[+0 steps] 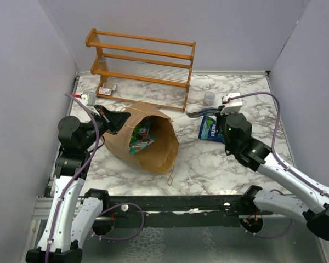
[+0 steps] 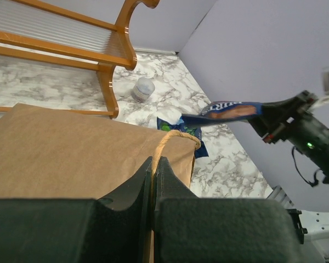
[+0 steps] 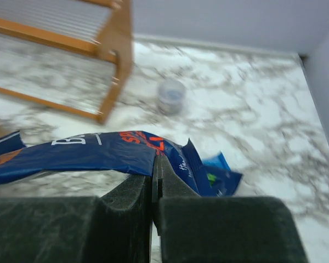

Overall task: Take the snacks out of the paper bag
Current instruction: Take out the snack from the paper bag, then place the snack at the center of the board, then take out the snack from the paper bag.

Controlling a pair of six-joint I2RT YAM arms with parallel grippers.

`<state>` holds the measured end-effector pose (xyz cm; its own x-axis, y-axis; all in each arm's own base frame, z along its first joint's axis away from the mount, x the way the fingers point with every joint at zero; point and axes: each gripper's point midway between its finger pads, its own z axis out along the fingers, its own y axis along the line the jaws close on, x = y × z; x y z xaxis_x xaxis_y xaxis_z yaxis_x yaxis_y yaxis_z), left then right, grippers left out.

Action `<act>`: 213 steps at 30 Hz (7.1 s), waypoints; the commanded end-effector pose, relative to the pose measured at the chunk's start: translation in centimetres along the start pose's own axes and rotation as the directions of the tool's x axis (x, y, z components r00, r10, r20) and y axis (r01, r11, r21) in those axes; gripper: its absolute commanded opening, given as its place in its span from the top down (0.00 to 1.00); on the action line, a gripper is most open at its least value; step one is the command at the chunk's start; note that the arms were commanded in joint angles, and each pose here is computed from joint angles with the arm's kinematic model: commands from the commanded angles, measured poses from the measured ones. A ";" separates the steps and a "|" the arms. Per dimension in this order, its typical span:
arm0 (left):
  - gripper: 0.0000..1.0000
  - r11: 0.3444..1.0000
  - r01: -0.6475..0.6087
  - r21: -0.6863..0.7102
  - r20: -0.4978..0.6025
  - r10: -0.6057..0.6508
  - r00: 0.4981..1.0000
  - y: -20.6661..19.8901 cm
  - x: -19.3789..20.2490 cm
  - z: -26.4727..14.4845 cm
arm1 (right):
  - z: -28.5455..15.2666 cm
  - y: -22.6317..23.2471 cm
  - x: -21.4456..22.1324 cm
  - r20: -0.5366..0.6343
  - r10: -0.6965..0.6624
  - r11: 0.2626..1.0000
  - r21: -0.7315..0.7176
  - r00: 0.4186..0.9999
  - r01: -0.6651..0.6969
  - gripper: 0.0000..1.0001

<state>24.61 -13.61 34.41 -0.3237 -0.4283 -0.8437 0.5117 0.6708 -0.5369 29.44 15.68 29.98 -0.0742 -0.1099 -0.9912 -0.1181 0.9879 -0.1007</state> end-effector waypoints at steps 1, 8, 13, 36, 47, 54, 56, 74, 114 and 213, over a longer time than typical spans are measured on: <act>1.00 0.999 -0.037 -0.003 0.041 0.037 0.998 -0.5 -1.4 -0.2 | 1.8 -3.0 5.9 -0.176 0.237 0.971 0.083 0.955 -0.226 0.98; 1.00 0.999 -0.034 0.003 0.040 0.034 0.999 -0.4 -1.4 0.1 | 1.3 -1.1 13.6 -0.365 0.439 0.893 0.073 0.821 -0.445 0.98; 1.00 0.999 -0.037 0.006 0.031 0.037 0.999 -0.5 -1.3 0.0 | 1.0 -3.3 17.4 -0.379 0.526 0.849 0.173 0.762 -0.500 0.98; 1.00 0.999 -0.037 0.017 0.036 0.036 0.999 -0.9 -1.4 -0.2 | 1.2 -11.2 19.2 -0.296 0.601 0.790 0.365 0.743 -0.493 0.50; 1.00 0.999 -0.028 0.025 0.038 0.028 0.999 -1.2 -1.2 -0.5 | 0.9 -12.0 15.0 -0.245 0.553 0.822 0.318 0.796 -0.473 0.01; 1.00 0.999 -0.024 0.028 0.041 0.023 0.999 -1.3 -1.2 -0.7 | 0.9 -11.1 11.8 -0.245 0.530 0.846 0.227 0.812 -0.483 0.00; 1.00 0.999 -0.019 0.029 0.037 0.018 0.999 -1.3 -1.0 -0.7 | 1.0 -10.3 10.9 -0.246 0.519 0.854 0.171 0.819 -0.491 0.00; 1.00 0.999 -0.004 0.034 0.038 0.003 0.999 -1.1 -0.9 -0.5 | 0.3 0.3 9.3 -0.468 0.395 0.714 -0.384 0.791 -0.585 0.00; 1.00 0.991 0.011 0.133 0.023 -0.014 1.000 -2.8 -0.6 -0.5 | -5.7 16.0 3.9 0.195 -0.161 0.520 -0.816 0.967 0.251 0.00; 1.00 0.990 0.044 0.135 -0.001 -0.044 0.999 -2.5 0.5 -0.2 | 8.5 32.9 11.1 0.049 0.118 0.813 -0.579 0.992 -0.068 0.99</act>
<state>22.30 -16.28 35.51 -0.3928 -0.4453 -0.8046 0.6314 0.5055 -0.5880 35.58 46.20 9.79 -0.0879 -0.0665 -0.9939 -0.5274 0.8496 -0.0102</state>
